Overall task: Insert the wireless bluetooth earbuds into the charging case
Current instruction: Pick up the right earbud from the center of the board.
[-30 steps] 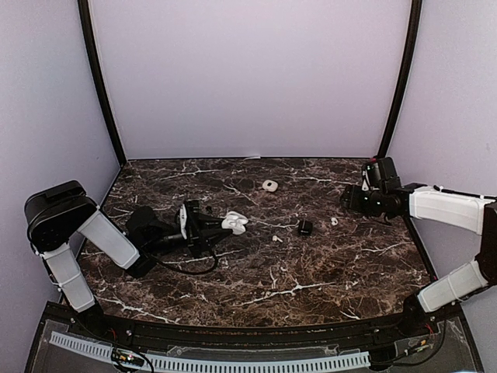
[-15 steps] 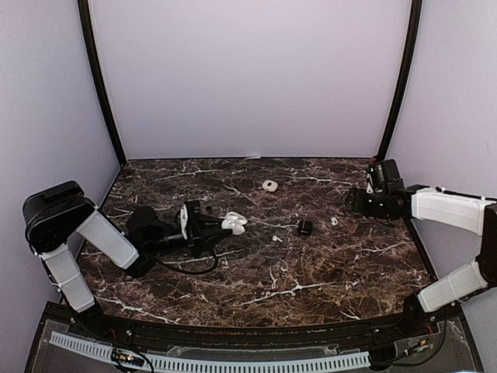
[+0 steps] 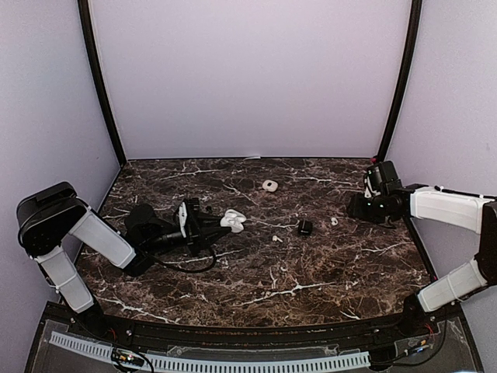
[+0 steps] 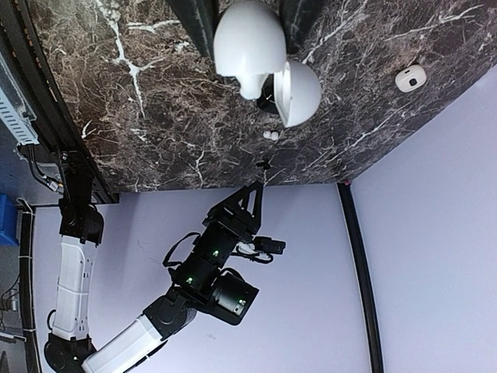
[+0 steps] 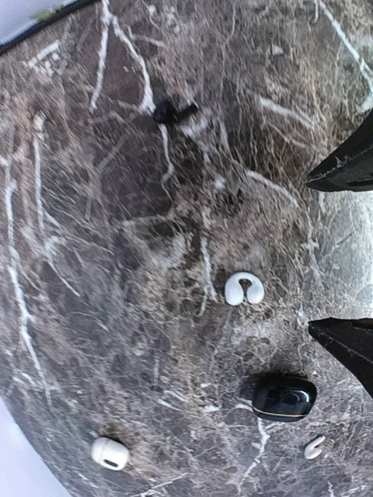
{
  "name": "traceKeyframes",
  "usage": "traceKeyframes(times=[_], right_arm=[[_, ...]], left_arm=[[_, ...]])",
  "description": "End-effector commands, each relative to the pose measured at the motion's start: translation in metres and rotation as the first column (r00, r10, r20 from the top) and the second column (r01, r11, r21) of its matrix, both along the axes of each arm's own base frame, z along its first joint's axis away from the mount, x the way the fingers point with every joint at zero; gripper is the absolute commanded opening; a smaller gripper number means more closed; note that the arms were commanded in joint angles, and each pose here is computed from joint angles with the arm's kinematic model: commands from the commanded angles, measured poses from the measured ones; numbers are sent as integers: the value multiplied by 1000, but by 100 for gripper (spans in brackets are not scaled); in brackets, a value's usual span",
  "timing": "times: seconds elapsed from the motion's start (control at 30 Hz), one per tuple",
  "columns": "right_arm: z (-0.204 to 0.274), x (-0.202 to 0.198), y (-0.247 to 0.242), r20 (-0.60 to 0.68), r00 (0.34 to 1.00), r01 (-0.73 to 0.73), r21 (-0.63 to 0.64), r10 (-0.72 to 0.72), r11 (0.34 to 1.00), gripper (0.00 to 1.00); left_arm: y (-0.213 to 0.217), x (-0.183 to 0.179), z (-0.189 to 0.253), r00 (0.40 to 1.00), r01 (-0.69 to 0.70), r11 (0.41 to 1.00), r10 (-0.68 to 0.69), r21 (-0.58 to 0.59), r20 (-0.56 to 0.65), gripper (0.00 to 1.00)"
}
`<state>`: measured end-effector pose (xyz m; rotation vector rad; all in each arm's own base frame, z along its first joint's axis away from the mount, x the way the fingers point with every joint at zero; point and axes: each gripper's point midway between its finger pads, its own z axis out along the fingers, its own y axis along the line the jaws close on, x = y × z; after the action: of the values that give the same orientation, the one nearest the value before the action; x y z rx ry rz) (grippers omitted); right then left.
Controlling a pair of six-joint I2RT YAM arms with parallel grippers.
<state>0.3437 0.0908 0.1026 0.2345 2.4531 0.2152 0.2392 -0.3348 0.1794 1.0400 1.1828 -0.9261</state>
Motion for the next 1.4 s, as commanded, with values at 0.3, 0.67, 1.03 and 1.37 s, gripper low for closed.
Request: traceKeyframes(times=[0.3,0.67,1.03,1.37], right_arm=[[-6,11,40,-3,977,-211,96,213,973,60],[44,-2,89,281,862,-489,242,422,838,78],[71,-9,96,381,808,-556,240,450,795,85],[71,-8,95,370,824,-535,260,429,804,87]], left_arm=[[-2,-3,-2,1000,11,1000,-11,0,-19,0],[-3,-5,-4,999,33,999,-33,-13,-24,0],[-2,-9,0,999,46,999,-46,-22,-17,0],[-2,-10,0,999,50,998,-50,-24,-17,0]])
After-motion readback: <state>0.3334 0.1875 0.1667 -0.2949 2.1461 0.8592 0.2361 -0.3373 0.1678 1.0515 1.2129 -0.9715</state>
